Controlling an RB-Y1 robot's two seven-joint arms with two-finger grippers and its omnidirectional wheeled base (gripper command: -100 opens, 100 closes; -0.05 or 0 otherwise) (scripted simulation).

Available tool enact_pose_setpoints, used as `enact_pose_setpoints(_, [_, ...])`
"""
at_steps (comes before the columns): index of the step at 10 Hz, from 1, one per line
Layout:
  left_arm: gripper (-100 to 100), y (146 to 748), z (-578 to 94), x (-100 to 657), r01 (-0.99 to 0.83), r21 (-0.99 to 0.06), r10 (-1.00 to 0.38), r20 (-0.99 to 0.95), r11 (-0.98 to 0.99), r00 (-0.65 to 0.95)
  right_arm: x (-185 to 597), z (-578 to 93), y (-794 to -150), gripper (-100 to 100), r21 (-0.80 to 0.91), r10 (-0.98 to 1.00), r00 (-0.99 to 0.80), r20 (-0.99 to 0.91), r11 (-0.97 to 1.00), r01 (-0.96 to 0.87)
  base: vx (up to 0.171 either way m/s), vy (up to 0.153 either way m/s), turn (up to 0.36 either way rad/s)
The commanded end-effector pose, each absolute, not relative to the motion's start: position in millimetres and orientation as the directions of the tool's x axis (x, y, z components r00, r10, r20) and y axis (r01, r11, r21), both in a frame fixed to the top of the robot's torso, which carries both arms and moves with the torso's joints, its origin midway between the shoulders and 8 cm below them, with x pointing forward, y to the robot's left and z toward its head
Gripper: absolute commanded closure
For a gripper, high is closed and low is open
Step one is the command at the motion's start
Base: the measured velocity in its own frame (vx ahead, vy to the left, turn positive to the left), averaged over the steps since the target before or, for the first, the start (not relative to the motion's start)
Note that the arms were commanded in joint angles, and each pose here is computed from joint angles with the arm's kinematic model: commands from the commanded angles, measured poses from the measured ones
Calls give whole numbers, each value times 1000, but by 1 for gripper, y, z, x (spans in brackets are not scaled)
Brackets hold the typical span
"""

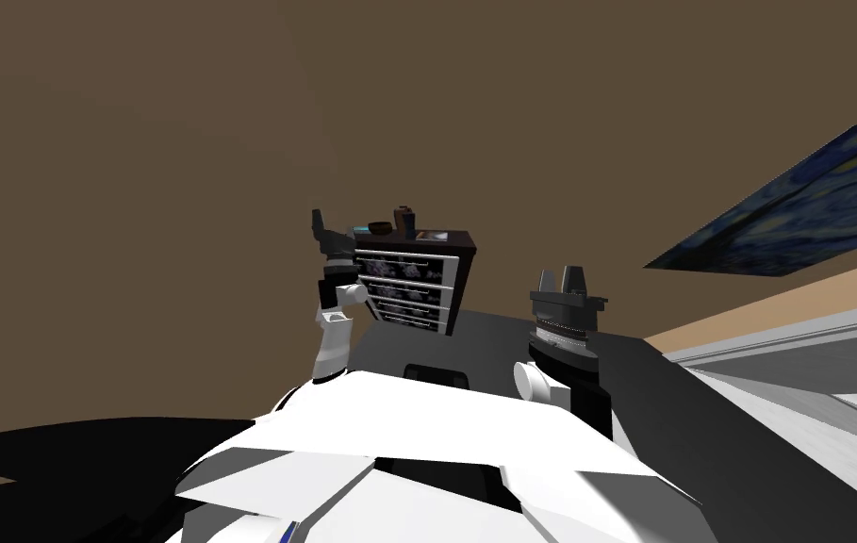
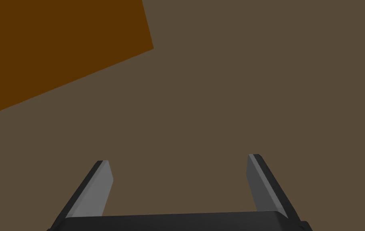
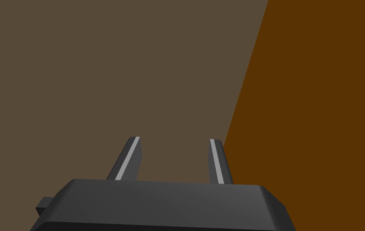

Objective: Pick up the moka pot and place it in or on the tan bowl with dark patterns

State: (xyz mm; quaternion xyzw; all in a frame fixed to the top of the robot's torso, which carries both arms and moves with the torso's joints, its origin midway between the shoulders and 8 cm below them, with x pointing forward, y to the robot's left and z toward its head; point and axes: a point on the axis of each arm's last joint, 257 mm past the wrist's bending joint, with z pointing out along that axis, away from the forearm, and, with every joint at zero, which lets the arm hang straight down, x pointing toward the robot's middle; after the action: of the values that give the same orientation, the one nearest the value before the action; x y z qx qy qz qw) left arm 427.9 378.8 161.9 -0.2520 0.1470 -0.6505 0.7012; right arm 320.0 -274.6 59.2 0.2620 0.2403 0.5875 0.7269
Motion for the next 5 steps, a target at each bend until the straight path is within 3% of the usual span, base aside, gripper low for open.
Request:
enact_pose_setpoints(1, [-100,380,172,429,848,-530,-986,131,18,103,320,59,-275,0,663,980,194,-42,172,-728,-53,-48,-4])
enact_pose_setpoints(5, [-100,420,188,444,861,-508,-968,221,-9,120,320,59,-275,0,663,980,194,-41,172,-728,-115,-92,38])
